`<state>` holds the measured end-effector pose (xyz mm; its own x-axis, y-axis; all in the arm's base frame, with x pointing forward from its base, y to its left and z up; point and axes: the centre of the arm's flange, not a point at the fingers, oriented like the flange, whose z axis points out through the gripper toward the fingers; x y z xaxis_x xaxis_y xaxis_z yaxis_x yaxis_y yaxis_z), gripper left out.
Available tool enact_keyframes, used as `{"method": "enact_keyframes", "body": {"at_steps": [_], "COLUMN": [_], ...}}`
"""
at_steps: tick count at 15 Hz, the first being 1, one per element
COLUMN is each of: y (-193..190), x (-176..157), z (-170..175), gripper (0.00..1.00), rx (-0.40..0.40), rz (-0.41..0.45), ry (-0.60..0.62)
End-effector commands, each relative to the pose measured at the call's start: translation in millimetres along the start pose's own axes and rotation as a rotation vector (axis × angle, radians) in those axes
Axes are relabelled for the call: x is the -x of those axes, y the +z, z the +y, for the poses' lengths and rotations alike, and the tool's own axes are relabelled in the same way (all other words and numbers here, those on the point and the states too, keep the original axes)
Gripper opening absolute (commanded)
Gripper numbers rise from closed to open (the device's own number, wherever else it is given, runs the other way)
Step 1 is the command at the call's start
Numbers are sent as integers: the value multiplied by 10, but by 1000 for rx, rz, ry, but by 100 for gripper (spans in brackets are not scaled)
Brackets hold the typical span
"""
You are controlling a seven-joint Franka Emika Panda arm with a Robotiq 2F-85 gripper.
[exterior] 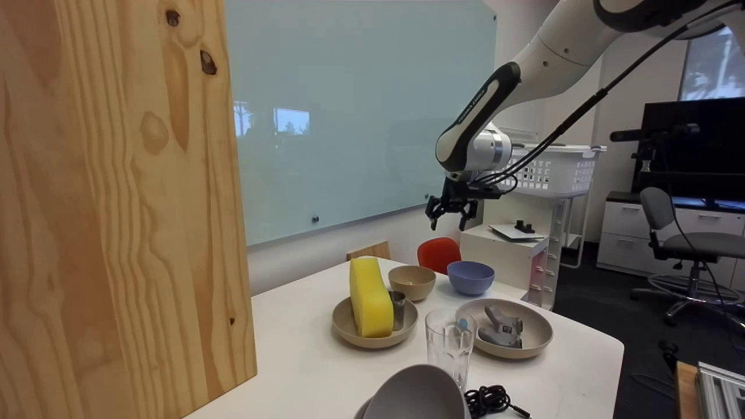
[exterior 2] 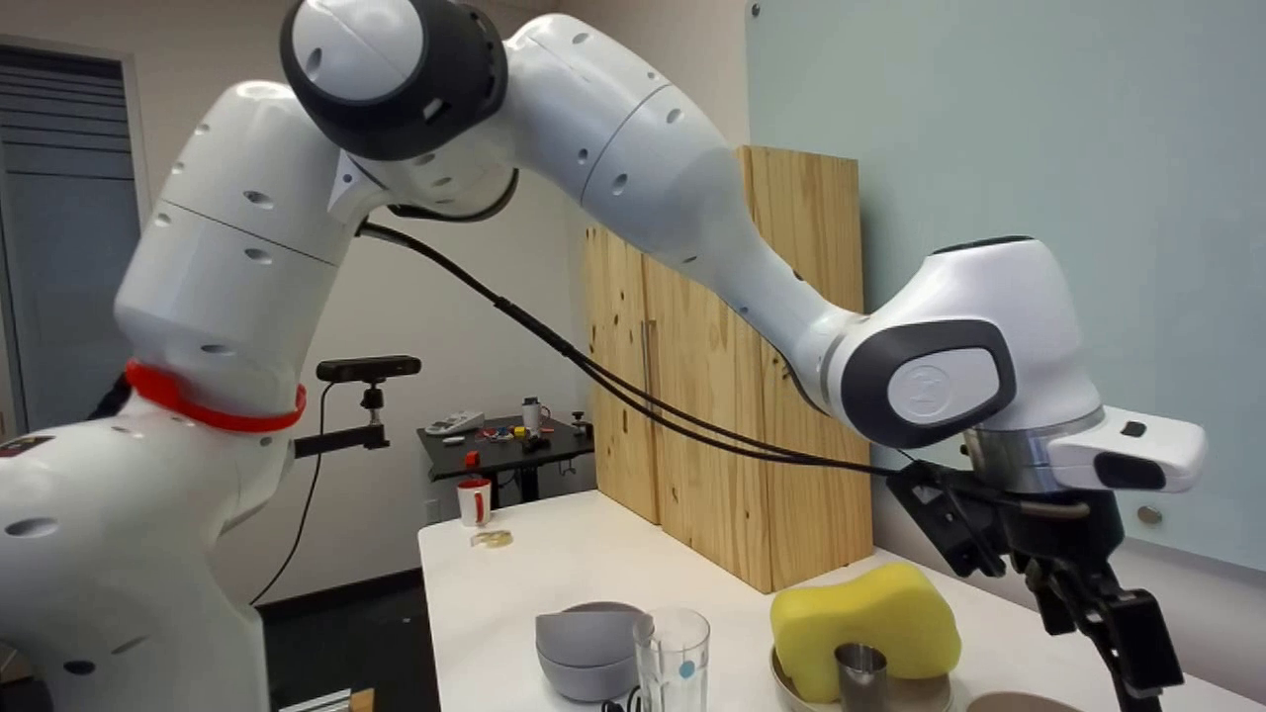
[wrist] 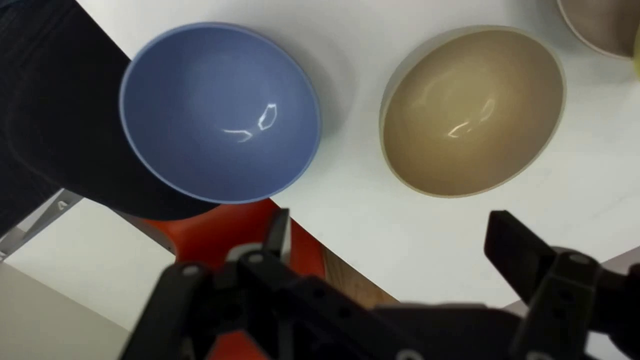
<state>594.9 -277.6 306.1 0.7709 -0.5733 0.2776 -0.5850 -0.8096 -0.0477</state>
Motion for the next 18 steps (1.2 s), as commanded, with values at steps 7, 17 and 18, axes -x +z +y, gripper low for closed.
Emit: {"method": "enact_keyframes", "body": {"at_steps": [7,17,18], "y": [167,630,688], "x": [-132,64,53], "z": [519,579,593], "gripper": [100,100,100], "rx": [4,-9,-10], "rz": [-58,-127,-131], "ry": [59,53,50]}}
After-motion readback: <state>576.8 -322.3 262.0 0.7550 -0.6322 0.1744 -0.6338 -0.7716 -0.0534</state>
